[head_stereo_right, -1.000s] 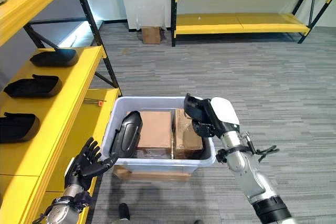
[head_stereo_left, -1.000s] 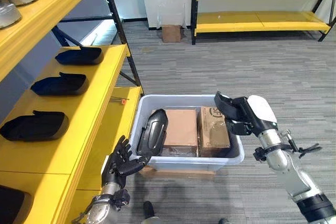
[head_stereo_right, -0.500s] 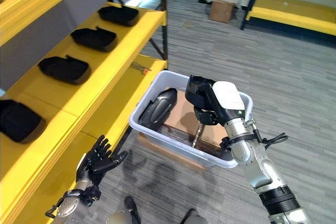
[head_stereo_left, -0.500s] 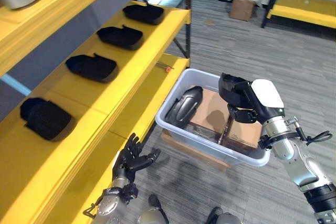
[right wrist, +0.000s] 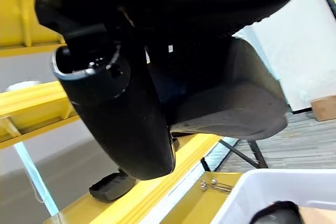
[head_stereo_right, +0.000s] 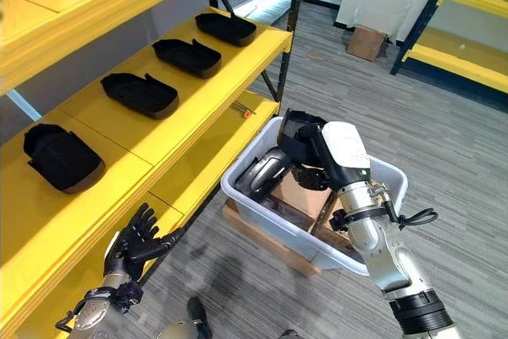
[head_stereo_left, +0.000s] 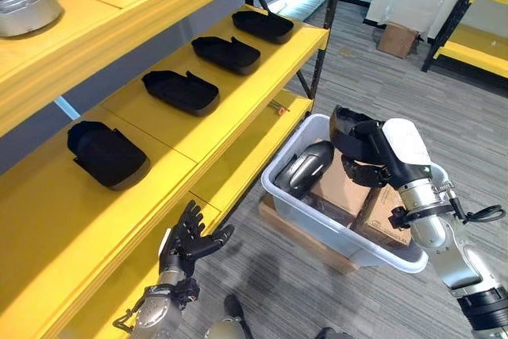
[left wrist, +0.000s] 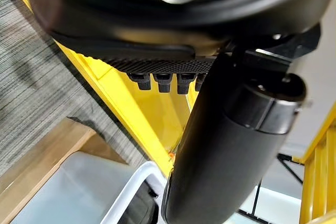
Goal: Move parts from the plastic box to the shelf.
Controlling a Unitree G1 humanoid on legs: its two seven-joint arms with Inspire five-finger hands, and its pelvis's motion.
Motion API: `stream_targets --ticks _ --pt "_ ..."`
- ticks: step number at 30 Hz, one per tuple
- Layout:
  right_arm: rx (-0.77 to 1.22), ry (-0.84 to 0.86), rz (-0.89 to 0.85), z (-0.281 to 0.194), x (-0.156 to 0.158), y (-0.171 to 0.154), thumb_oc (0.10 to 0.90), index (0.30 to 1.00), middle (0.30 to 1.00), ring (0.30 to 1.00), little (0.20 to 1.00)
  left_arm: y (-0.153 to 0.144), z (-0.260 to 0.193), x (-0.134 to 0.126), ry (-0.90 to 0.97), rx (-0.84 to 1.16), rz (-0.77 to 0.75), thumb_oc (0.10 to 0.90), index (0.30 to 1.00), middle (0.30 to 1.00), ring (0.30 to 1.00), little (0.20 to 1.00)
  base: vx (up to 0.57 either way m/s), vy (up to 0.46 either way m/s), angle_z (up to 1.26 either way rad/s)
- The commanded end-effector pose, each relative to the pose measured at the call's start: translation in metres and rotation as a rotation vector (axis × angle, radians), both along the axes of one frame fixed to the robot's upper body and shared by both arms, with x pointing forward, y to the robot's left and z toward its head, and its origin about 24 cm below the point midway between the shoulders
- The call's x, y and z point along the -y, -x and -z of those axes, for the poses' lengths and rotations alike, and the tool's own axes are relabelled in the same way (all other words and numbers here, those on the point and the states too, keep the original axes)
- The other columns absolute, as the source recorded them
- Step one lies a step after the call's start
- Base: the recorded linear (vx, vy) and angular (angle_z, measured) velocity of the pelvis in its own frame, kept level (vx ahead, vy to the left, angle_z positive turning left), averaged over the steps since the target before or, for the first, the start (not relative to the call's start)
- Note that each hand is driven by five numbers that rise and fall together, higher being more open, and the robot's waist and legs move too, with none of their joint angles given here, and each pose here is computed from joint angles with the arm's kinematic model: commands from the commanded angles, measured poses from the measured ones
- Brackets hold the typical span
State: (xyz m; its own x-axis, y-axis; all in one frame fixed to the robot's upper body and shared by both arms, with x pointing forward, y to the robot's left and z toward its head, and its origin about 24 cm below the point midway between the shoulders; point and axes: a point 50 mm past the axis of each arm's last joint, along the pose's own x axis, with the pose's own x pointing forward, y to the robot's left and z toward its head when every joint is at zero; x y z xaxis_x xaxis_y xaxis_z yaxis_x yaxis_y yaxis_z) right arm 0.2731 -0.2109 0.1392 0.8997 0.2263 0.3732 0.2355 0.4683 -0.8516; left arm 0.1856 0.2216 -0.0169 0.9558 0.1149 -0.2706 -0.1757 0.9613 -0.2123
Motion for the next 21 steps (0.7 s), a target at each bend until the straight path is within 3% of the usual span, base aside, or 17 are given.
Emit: stream_targets --ticks 1,15,21 --pt "0.370 0.034 -0.040 -0.073 -0.004 0.006 0.400 0.300 0.300 0.300 0.300 -0.012 -0.040 -0.003 -0.037 0.215 0.031 0.900 1.000 1.000 1.000 1.000 0.05 0.139 0.24" --pt "0.388 0.066 -0.082 -0.077 -0.022 0.000 0.400 0.300 0.300 0.300 0.300 -0.012 -0.047 -0.006 -0.083 0.240 0.037 0.900 1.000 1.000 1.000 1.000 0.07 0.176 0.39" --pt "0.328 0.086 -0.063 -0.066 -0.012 0.002 0.400 0.300 0.300 0.300 0.300 -0.019 -0.045 -0.001 -0.122 0.232 0.076 0.900 1.000 1.000 1.000 1.000 0.07 0.170 0.74"
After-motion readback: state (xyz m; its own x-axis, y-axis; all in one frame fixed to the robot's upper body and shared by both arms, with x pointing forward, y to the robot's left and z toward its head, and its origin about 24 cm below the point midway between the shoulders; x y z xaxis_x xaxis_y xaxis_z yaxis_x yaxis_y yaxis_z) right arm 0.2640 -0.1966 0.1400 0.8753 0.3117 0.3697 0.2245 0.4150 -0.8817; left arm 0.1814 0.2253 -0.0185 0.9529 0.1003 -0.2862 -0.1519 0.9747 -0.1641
